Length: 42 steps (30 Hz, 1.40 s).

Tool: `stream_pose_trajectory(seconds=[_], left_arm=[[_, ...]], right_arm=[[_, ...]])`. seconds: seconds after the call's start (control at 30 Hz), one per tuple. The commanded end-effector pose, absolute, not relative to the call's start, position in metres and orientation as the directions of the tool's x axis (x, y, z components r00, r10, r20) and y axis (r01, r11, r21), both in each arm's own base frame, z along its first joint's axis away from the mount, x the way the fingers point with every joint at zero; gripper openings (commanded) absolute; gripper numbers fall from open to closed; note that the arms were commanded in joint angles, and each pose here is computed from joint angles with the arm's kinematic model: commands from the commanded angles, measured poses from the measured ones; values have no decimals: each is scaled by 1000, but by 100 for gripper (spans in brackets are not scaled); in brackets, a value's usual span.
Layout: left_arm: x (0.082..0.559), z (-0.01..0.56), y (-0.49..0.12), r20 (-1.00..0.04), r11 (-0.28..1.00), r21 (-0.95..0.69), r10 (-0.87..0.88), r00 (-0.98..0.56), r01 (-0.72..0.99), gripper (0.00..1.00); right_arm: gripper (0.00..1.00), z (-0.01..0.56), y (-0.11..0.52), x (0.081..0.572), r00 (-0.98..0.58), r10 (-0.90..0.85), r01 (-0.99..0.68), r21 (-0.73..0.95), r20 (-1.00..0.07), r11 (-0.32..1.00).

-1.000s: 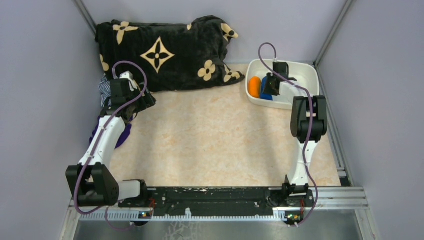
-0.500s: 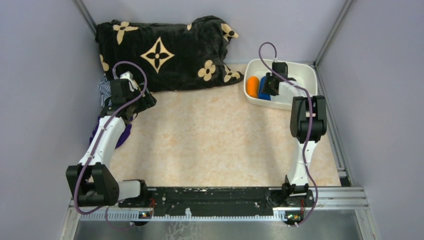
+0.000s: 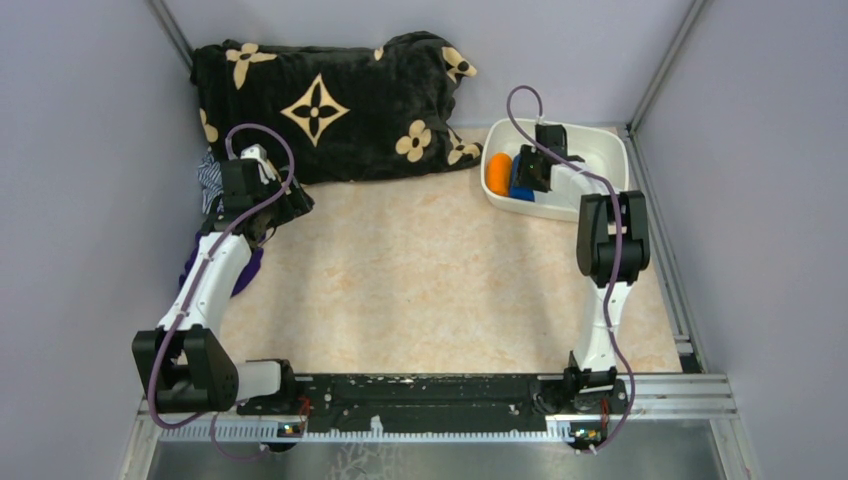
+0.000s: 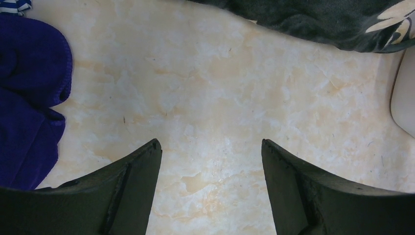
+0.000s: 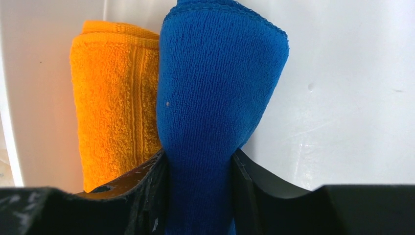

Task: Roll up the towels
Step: Place the towel in the bin, then reset both arms

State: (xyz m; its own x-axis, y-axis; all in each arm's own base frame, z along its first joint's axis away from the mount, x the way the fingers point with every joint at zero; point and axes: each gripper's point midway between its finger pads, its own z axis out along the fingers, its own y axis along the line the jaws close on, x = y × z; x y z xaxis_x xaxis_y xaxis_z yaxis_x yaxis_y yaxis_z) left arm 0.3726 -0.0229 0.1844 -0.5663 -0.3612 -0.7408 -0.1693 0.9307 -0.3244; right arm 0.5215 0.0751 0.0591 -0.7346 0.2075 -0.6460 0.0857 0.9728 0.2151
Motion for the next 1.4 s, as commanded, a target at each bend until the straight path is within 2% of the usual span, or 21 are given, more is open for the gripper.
stream_pose_trajectory(seconds=[0.0,0.3,0.5,0.77,0.93,1.2,1.37], left_arm=[[375,188,-23,-749,929,-336,-365,-553,-157,81],[375,189,-23,-751,928,-338,-366,-550,-156,81],[374,192,-22,-757,929,-337,-364,-542,-153,80],[371,208,-20,-787,937,-323,-344,-513,-133,81],[363,235,-12,-834,947,-291,-320,-449,-135,83],[335,272,-7,-895,952,-277,-305,-325,-133,91],[306,300,-2,-931,946,-293,-315,-182,-138,94]], right_arm=[[44,107,80,532,-657,216,62,235,-722,970],[57,125,75,527,-622,254,96,249,-741,964],[61,134,72,524,-609,265,112,250,-748,962],[67,194,64,507,-507,286,88,280,-813,956],[72,254,49,473,-398,308,35,321,-864,947],[89,317,24,394,-209,304,38,303,-930,952],[91,333,19,346,-93,332,30,331,-939,943]])
